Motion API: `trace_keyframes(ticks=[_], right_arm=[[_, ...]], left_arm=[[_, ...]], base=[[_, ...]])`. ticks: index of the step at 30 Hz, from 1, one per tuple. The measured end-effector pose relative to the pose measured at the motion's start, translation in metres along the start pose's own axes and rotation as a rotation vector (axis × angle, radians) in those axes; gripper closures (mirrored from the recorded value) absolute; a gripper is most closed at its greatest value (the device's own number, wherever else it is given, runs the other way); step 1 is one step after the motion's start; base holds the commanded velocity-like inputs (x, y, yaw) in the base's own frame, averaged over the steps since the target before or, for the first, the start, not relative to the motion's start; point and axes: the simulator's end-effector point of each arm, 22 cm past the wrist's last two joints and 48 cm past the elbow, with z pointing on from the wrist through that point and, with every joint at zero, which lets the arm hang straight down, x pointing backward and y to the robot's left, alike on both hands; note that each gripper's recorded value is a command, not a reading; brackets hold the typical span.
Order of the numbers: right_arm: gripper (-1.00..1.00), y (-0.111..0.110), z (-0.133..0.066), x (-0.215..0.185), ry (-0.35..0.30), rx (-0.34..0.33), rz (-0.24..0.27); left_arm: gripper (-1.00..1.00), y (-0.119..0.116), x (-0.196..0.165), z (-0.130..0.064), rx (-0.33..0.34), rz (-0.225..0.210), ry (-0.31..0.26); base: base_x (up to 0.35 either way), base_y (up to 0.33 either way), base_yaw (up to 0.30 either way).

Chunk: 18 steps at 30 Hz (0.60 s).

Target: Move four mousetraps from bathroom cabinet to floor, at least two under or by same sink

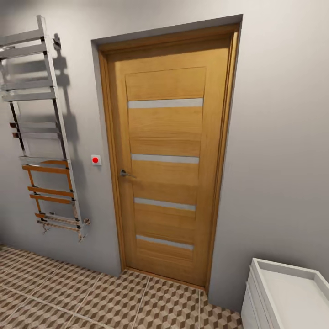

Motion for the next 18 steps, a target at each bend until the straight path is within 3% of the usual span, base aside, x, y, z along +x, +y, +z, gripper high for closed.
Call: trace_keyframes(ticks=[18], right_arm=[[-1.0,0.0011,-0.0001,0.0,0.0,-0.001,0.001]], left_arm=[[-1.0,0.0001,0.0005,0.0,0.0,0.0,0.001]], base=[[0.0,0.0,0.282]])
